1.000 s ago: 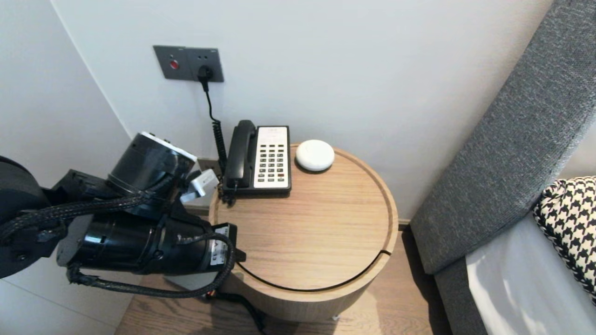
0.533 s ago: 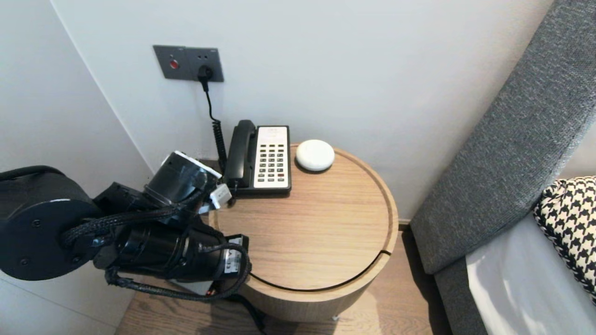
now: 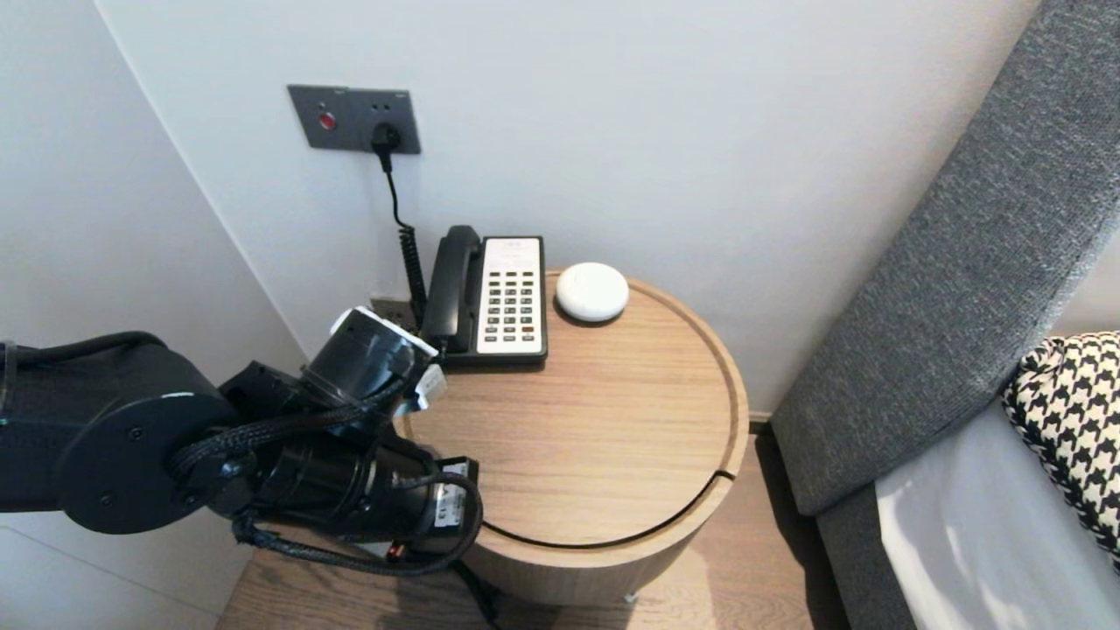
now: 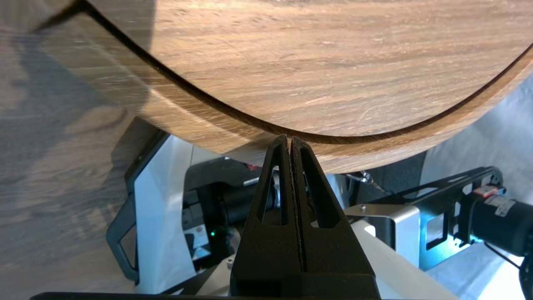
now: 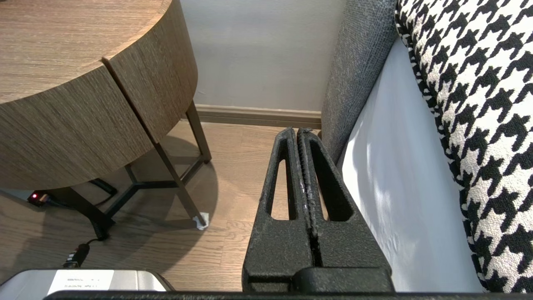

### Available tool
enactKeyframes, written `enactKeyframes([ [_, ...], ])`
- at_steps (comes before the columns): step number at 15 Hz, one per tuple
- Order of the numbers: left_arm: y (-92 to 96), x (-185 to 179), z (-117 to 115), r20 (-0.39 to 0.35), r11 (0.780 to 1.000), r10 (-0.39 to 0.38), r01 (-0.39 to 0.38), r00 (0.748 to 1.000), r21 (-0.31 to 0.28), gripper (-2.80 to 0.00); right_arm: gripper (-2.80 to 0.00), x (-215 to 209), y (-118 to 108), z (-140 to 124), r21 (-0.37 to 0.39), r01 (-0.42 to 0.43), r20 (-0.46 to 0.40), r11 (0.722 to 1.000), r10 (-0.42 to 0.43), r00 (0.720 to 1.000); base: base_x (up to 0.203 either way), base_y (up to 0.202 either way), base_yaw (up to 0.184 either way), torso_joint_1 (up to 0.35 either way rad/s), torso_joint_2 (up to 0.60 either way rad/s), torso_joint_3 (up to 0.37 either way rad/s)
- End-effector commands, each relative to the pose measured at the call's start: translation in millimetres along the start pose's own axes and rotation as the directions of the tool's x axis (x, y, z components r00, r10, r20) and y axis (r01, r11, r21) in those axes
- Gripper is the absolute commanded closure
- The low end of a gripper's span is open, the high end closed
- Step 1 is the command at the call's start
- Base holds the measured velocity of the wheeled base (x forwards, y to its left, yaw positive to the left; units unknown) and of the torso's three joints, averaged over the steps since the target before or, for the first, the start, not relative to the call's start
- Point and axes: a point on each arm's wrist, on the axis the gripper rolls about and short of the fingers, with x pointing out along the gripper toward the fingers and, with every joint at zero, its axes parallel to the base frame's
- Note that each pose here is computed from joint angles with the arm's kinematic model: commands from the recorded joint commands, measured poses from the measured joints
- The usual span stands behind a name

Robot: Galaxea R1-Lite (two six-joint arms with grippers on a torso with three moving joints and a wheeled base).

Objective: Open the nightstand drawer

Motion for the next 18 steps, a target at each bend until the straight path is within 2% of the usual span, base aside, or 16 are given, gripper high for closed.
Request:
enactKeyframes([
  [1, 0.9, 1.3, -2.7, -0.009, 1.000, 0.003, -0.003, 1.000, -0.002, 0.00, 0.00, 1.8, 0.0, -7.3, 0.000, 0.000, -0.027, 1.000, 0.000, 1.000, 0.000, 0.000, 0.000, 0.000, 0.00, 0.000],
  [8, -3.2, -3.4, -14.3, -0.022, 1.000, -0.012, 0.013, 1.000, 0.025, 0.00, 0.00, 1.8, 0.0, -7.3, 0.000, 0.000, -0.027, 1.000, 0.000, 1.000, 0.000, 0.000, 0.000, 0.000, 0.00, 0.000],
  [14, 4.4, -7.2, -33.6, -0.065, 0.999, -0.003, 0.006, 0.998, 0.036, 0.00, 0.00, 1.8, 0.0, -7.3, 0.000, 0.000, -0.027, 1.000, 0.000, 1.000, 0.000, 0.000, 0.000, 0.000, 0.00, 0.000],
  [18, 6.2, -5.3, -38.0, -0.073, 0.999, -0.002, 0.005, 0.997, 0.047, 0.00, 0.00, 1.8, 0.0, -7.3, 0.000, 0.000, -0.027, 1.000, 0.000, 1.000, 0.000, 0.000, 0.000, 0.000, 0.00, 0.000],
])
